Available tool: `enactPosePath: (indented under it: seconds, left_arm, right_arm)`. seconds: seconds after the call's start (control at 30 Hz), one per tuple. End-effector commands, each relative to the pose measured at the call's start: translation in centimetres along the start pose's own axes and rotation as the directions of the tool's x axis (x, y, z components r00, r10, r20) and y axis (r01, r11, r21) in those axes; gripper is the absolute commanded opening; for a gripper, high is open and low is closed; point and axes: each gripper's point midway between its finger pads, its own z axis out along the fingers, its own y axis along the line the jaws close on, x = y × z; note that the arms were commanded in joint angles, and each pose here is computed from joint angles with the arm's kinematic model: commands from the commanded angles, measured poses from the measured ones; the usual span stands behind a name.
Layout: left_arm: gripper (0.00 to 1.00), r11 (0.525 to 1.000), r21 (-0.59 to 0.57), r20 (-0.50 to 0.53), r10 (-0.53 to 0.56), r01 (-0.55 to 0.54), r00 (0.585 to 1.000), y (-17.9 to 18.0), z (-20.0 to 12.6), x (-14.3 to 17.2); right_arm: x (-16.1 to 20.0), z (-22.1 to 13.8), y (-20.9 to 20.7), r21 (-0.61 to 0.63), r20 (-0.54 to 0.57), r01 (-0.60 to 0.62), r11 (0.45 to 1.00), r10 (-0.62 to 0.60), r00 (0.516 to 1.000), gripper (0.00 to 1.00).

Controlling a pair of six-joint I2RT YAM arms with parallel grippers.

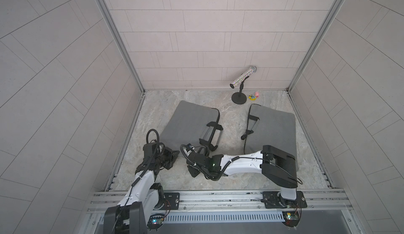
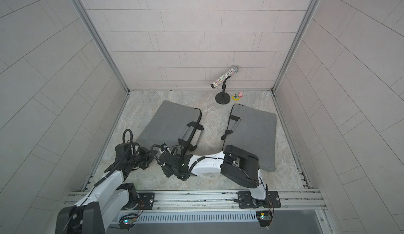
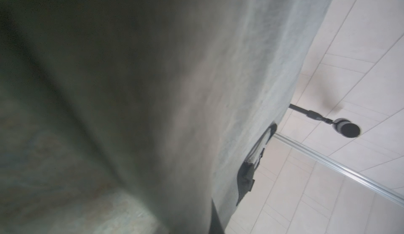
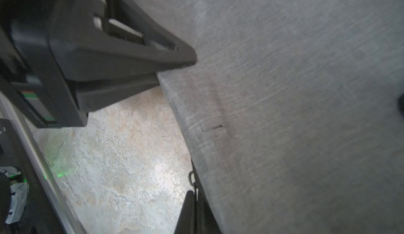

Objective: Put the mouse into the laptop bag
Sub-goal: Zip the zipper on the zippered laptop bag.

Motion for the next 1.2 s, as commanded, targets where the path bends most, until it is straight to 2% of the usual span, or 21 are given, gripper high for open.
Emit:
enactPosePath:
  seconds: [0.0, 0.13, 0.27, 0.4, 0.53, 0.67, 0.7, 0.73, 0.77, 0.8, 0.87, 1.0, 1.1, 1.17]
  left_arm:
    - [0.0, 0.997, -0.022, 0.039, 0.078, -0.077, 0.996, -1.5, 0.2, -1.7]
    - [0.0, 0.99, -0.121, 0.013, 0.082, -0.08, 0.997, -0.9, 0.5, -2.7]
    - [0.0, 0.986, -0.16, 0.026, 0.06, -0.056, 0.998, -0.2, 0.6, -4.2]
    - [0.0, 0.978, -0.203, 0.043, 0.06, -0.05, 0.997, -0.2, 0.8, -5.9]
    - [0.0, 0.979, -0.196, 0.075, 0.066, -0.05, 0.995, -2.1, 1.2, -7.8]
    - [0.0, 0.983, -0.173, 0.105, 0.086, -0.067, 0.991, -5.0, 1.6, -9.7]
    - [0.07, 0.983, -0.169, 0.108, 0.085, -0.066, 0.991, -5.2, 1.6, -9.7]
    - [0.27, 0.984, -0.167, 0.11, 0.088, -0.068, 0.99, -5.3, 1.4, -9.6]
    - [0.51, 0.982, -0.169, 0.112, 0.1, -0.08, 0.989, -5.3, 1.0, -9.2]
    - [0.67, 0.98, -0.175, 0.11, 0.112, -0.092, 0.988, -5.2, 0.4, -8.7]
    - [0.85, 0.979, -0.168, 0.092, 0.131, -0.114, 0.987, -5.1, -1.0, -7.0]
    - [0.89, 0.987, -0.121, 0.065, 0.118, -0.11, 0.991, -3.5, -3.4, -2.8]
    - [0.89, 0.997, -0.047, 0.023, 0.058, -0.057, 0.998, -1.8, -3.4, 0.0]
    - [0.89, 0.998, 0.018, 0.003, 0.055, -0.055, 0.998, -1.9, -3.4, 1.5]
  right_arm:
    - [-0.8, -2.4, 0.3, -0.007, 0.047, -0.004, 1.0, 0.004, 0.999, 0.0]
    - [-0.1, -3.5, -2.7, 0.11, 0.059, 0.001, 0.994, -0.008, 0.998, 0.0]
    - [0.7, -4.2, -6.1, 0.228, 0.055, -0.006, 0.974, -0.006, 0.998, 0.0]
    - [1.4, -4.8, -8.3, 0.281, 0.054, -0.016, 0.96, 0.0, 0.999, 0.0]
    - [1.0, -5.4, -7.4, 0.241, 0.063, -0.011, 0.971, -0.005, 0.998, 0.0]
    - [0.5, -4.8, -4.8, 0.165, 0.072, -0.007, 0.986, -0.005, 0.997, 0.0]
    - [0.4, -4.5, -4.3, 0.152, 0.068, -0.006, 0.988, -0.004, 0.998, 0.0]
    - [0.2, -4.2, -4.0, 0.145, 0.064, -0.009, 0.989, 0.0, 0.998, 0.0]
    - [0.0, -3.9, -3.7, 0.14, 0.063, -0.009, 0.99, 0.0, 0.998, 0.0]
    - [-0.3, -3.7, -3.5, 0.139, 0.066, -0.007, 0.99, -0.002, 0.998, 0.0]
    - [-0.7, -3.3, -3.4, 0.142, 0.069, -0.003, 0.99, -0.007, 0.998, 0.0]
    - [-1.8, -2.6, -3.2, 0.107, 0.07, -0.016, 0.994, 0.008, 0.997, 0.0]
    - [-2.4, -2.2, -3.0, 0.079, 0.075, -0.029, 0.996, 0.024, 0.997, 0.0]
    - [-2.7, -2.2, -2.6, 0.061, 0.079, -0.027, 0.998, 0.023, 0.997, 0.0]
